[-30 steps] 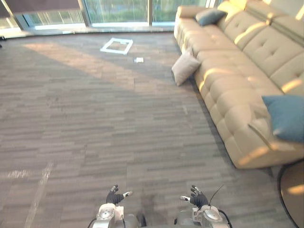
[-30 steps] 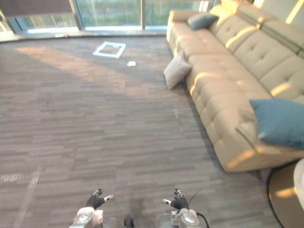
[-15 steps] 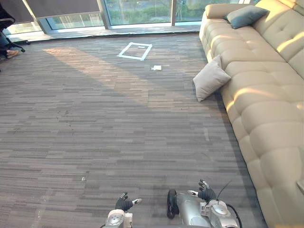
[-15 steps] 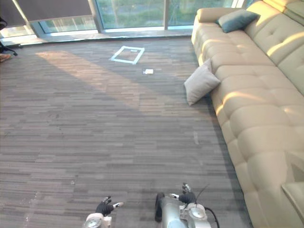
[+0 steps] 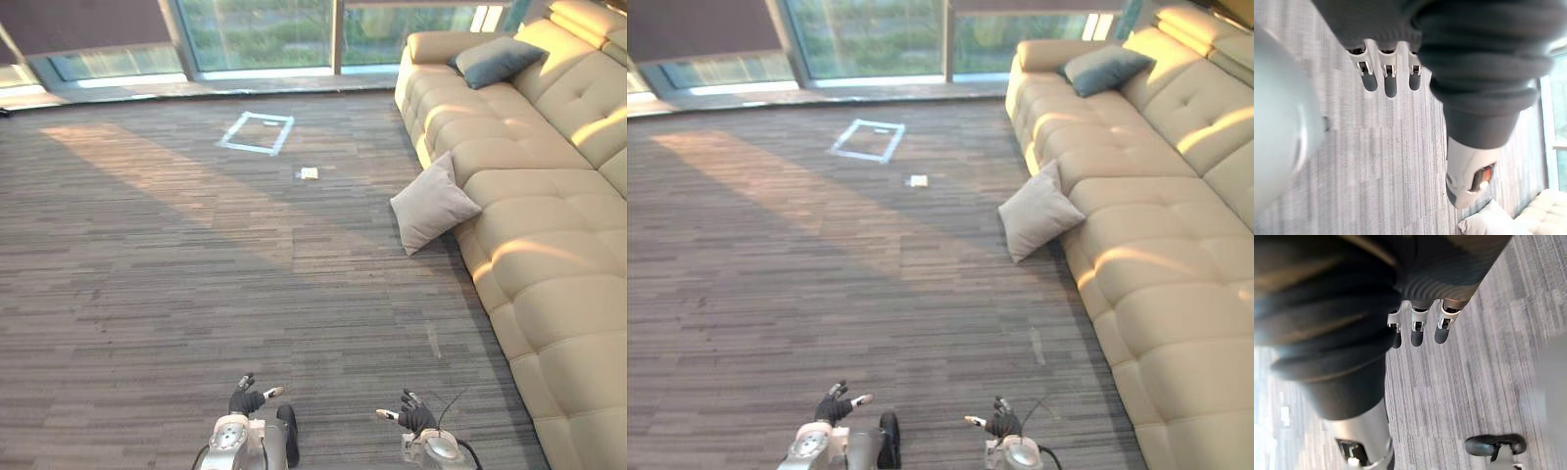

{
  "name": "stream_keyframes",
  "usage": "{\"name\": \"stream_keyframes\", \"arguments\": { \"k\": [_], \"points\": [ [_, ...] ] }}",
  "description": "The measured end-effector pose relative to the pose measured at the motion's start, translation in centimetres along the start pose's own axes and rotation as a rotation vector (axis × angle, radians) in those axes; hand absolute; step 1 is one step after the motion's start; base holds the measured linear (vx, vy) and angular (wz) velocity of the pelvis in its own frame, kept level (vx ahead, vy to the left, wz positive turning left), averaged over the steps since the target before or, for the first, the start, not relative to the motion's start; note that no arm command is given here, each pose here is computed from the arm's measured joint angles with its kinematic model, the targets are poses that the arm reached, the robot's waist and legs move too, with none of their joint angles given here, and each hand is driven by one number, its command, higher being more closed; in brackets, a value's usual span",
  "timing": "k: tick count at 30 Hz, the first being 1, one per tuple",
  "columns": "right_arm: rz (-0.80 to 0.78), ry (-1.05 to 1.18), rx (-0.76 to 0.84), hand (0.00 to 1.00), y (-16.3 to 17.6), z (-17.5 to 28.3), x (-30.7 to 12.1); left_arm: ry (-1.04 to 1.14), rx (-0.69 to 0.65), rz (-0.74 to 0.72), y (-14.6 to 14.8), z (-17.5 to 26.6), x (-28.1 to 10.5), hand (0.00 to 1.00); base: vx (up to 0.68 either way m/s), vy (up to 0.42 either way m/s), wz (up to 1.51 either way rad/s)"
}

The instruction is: Pick up cushions and gather them together orderly.

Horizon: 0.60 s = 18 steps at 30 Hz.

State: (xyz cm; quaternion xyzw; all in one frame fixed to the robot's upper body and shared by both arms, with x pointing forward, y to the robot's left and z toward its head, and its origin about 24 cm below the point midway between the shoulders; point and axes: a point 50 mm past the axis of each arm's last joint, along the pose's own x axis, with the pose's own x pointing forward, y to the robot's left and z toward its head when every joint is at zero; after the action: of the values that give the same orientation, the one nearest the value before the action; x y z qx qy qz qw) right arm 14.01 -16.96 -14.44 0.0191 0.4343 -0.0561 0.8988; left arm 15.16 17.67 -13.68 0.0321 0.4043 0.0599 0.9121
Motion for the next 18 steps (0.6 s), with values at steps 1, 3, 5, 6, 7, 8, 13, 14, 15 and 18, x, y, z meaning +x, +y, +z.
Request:
{"name": "stream_keyframes", "arguments": {
  "k": [1, 3, 5, 6, 7, 8, 13, 14, 15, 18],
  "points": [
    [-0.004, 0.002, -0.001, 0.00, -0.2, -0.1, -0.1, 0.012, 0.022, -0.006, 0.0, -0.2, 0.0, 0.00, 0.59, 0.156, -0.15],
    [-0.003, -0.018, -0.025, 0.00, -0.4, 0.2, 0.0, 0.033, 0.043, -0.018, -0.2, -0.9, -0.2, 0.00, 0.63, 0.104, -0.04],
    [-0.005, -0.044, -0.044, 0.00, -0.8, 0.9, 0.0, 0.044, 0.052, -0.029, -0.4, -1.0, -0.2, 0.00, 0.63, 0.023, 0.03],
    [-0.005, -0.071, -0.048, 0.00, -0.8, 1.6, 0.2, 0.052, 0.052, -0.031, -0.5, -1.1, -0.2, 0.00, 0.66, -0.018, 0.02],
    [-0.003, -0.082, -0.050, 0.00, -0.7, 2.0, 0.3, 0.053, 0.052, -0.031, -0.6, -1.1, -0.2, 0.00, 0.80, -0.039, 0.02],
    [0.002, -0.088, -0.049, 0.00, -0.6, 2.3, 0.4, 0.054, 0.055, -0.032, -0.5, -1.2, -0.2, 0.00, 0.85, -0.061, -0.02],
    [-0.004, -0.090, -0.057, 0.00, -1.3, 2.4, 0.4, 0.089, 0.046, -0.056, -1.6, -2.1, -0.6, 0.00, 0.73, -0.113, -0.01],
    [-0.003, -0.096, -0.060, 0.00, -1.4, 2.7, 0.5, 0.081, 0.041, -0.059, -1.8, -1.8, -0.4, 0.00, 0.85, -0.216, 0.03],
    [-0.007, -0.085, -0.061, 0.00, -1.5, 2.5, 0.5, 0.077, 0.030, -0.060, -2.0, -1.7, -0.4, 0.00, 0.73, -0.179, -0.07],
    [-0.002, -0.057, -0.045, 0.00, -1.1, 1.7, 0.3, 0.060, 0.009, -0.043, -1.6, -1.4, -0.4, 0.00, 0.65, -0.139, -0.35]
  ]
}}
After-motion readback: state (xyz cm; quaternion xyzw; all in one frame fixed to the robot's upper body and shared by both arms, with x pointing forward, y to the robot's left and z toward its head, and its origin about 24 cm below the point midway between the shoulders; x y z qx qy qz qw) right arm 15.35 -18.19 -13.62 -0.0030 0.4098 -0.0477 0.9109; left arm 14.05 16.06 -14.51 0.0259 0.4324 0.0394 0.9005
